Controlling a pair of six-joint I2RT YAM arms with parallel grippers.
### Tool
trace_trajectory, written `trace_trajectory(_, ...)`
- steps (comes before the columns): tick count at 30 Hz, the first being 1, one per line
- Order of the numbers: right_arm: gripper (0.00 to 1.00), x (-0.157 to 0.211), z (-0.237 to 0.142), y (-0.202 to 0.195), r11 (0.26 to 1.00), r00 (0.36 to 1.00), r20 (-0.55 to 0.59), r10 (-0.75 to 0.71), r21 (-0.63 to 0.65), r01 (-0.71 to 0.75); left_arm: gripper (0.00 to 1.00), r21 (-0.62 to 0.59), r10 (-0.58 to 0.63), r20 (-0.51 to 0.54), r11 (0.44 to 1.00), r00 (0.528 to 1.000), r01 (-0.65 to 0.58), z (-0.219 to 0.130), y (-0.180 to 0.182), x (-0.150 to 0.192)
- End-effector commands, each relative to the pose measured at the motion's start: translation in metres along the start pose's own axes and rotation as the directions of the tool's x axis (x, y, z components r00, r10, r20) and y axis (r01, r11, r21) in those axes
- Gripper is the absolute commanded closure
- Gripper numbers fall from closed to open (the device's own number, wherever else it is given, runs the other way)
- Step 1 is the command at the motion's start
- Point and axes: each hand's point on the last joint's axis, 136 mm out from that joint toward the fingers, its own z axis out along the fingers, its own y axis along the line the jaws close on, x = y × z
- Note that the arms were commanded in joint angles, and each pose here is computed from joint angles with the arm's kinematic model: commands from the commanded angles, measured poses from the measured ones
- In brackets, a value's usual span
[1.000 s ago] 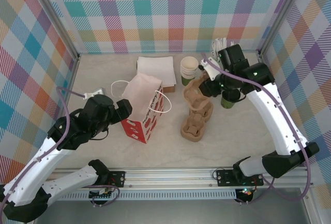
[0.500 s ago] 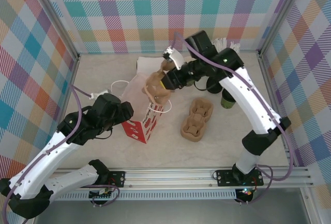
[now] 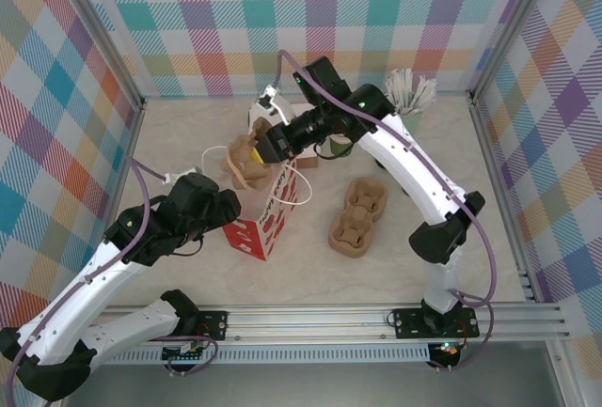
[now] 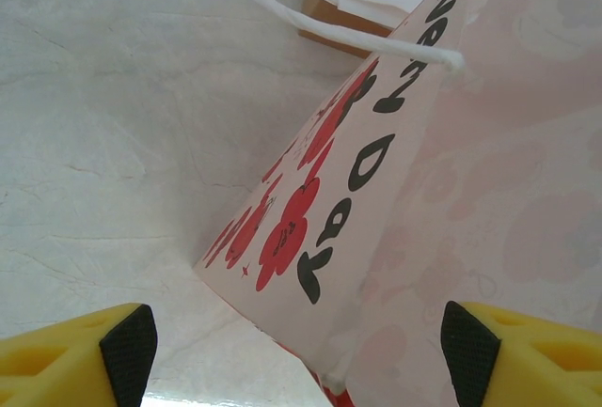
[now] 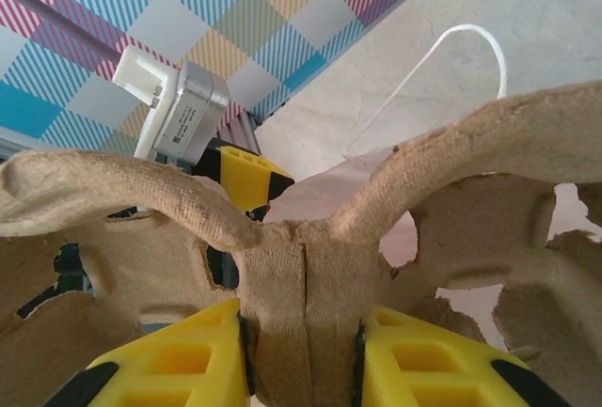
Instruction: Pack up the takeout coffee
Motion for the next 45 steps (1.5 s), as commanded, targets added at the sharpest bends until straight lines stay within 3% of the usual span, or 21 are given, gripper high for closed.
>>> trace_trajectory(1,0.72,-0.001,0.006,0.005,0.998,1.000,-0.004,0.017,-0.053,-0.017,0.19,-0.021,0.012,-0.017,1.000,1.000,-0.012,0.000,0.008,0.004)
trace_trajectory(12,0.72,0.007,0.029,-0.017,0.997,0.997,-0.051,0.058,-0.045,-0.060,0.20,-0.028,0.007,-0.017,1.000,1.000,-0.007,0.000,0.012,0.006)
trace_trajectory(25,0.73,0.029,0.032,-0.065,0.983,0.989,-0.113,0.093,0.168,-0.073,0.20,-0.073,0.031,-0.001,0.997,1.000,-0.031,-0.007,0.028,0.007)
trace_trajectory(35,0.73,0.040,0.038,-0.088,0.959,0.983,-0.148,0.113,0.275,-0.069,0.20,-0.012,0.051,-0.030,0.999,0.998,-0.051,-0.005,0.016,0.011)
trace_trajectory(45,0.73,0.046,0.046,-0.093,0.948,0.979,-0.146,0.141,0.304,-0.091,0.20,0.058,0.078,-0.056,0.995,0.995,-0.075,0.000,-0.002,0.014)
